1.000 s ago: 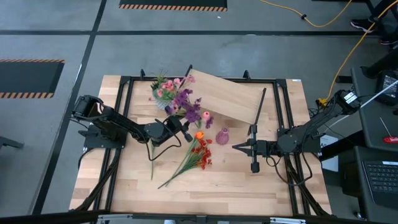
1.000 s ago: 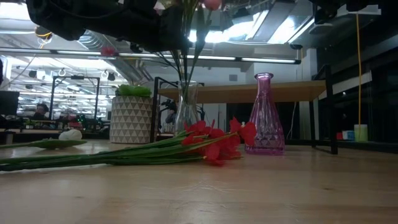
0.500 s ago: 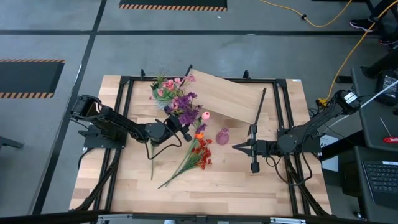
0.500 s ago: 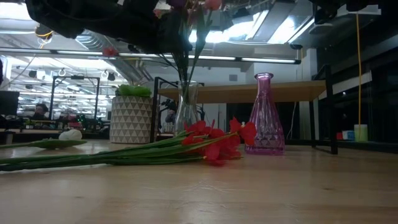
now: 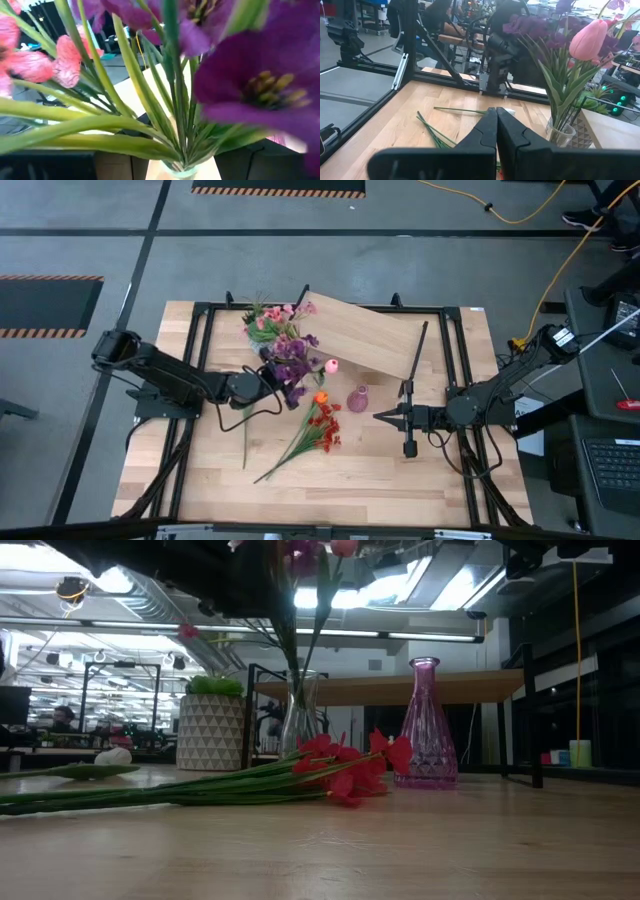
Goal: Pick and place flowers into a vace then onto a shelf
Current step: Put the purple flowers into the transparent vase
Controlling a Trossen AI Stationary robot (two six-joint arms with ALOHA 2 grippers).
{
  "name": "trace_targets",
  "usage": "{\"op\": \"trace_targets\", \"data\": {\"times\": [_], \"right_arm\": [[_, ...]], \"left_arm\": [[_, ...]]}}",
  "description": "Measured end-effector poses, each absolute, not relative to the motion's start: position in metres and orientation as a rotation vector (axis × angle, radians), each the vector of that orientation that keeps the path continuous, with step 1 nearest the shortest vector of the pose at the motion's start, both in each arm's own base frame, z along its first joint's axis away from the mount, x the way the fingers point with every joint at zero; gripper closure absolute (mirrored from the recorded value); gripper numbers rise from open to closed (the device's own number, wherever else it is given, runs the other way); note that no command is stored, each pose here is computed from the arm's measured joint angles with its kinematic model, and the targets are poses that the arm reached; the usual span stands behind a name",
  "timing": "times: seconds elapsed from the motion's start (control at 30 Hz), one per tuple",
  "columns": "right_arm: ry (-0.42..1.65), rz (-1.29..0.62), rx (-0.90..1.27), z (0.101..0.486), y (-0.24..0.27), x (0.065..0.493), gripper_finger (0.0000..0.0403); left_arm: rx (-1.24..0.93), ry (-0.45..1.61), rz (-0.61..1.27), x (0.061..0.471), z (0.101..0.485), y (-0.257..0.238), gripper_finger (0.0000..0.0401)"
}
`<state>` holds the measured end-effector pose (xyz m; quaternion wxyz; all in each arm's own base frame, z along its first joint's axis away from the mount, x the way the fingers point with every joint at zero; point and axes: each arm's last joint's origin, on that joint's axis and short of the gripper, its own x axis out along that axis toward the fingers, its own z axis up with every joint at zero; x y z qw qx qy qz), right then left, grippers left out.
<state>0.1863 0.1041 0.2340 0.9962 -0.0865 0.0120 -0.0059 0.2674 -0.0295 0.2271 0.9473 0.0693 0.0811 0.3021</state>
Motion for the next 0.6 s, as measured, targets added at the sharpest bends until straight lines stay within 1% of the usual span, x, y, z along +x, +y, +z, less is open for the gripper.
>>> {"op": "trace_targets", "data": {"times": [0.2, 0.6], "right_arm": [[0.024, -0.012, -0.148, 0.234, 0.104, 0.186, 0.0402], [0.024, -0.012, -0.148, 0.234, 0.104, 0.186, 0.0402]], "left_arm": [[0.149, 0.201, 0.562, 0.260, 0.232, -0.029, 0.0228], [0.195, 0.307, 0.536, 0.254, 0.226, -0.029, 0.0228]]}}
